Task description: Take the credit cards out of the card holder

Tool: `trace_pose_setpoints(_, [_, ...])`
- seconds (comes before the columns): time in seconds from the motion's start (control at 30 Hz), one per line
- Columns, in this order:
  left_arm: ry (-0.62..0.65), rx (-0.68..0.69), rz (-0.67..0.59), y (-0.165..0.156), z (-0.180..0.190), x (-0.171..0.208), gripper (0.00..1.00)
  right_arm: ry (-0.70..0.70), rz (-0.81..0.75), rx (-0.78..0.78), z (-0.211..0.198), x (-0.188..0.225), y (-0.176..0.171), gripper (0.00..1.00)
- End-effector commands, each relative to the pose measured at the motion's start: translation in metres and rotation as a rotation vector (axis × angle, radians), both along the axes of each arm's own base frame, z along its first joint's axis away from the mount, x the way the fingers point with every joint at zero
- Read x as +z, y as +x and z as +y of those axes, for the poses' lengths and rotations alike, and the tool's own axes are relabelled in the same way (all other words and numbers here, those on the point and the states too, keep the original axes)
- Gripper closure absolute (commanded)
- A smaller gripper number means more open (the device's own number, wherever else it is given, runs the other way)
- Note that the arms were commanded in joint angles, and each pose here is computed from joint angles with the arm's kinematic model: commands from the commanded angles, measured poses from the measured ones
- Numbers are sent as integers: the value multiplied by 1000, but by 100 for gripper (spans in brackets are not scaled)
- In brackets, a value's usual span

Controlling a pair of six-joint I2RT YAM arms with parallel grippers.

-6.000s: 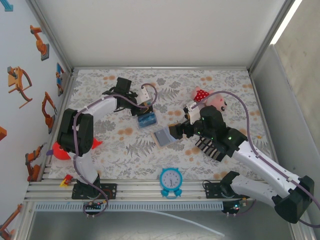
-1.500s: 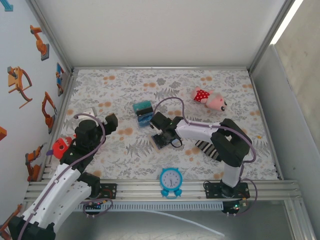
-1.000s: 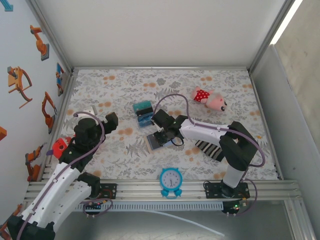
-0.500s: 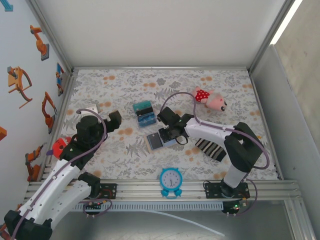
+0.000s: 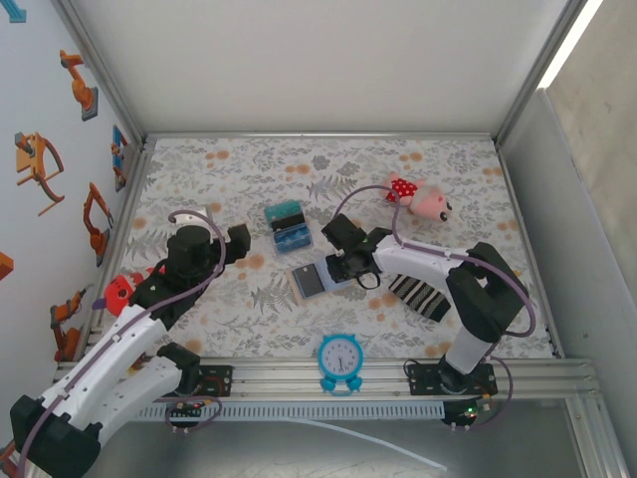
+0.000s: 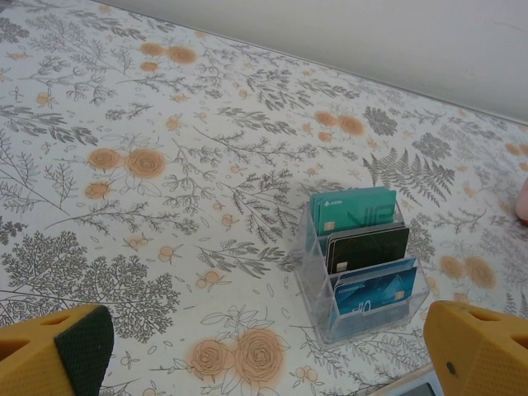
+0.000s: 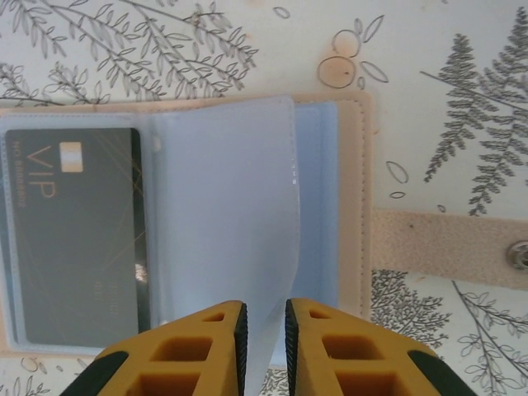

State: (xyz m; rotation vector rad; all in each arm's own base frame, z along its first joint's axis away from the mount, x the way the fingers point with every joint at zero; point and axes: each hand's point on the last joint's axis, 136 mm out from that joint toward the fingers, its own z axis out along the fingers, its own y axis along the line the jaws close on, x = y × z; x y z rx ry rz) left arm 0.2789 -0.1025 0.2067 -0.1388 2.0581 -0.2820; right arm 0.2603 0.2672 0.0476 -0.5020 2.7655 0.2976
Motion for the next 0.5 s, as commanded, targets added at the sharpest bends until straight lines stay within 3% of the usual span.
trace_pose_setpoints(0.0, [20, -12, -13, 2, -3, 7, 3, -65, 6, -77, -24, -7, 2, 80])
trace_pose_setpoints(0.47, [197, -61, 98, -6, -28, -45, 3, -27, -23, -157, -38, 15, 7, 77])
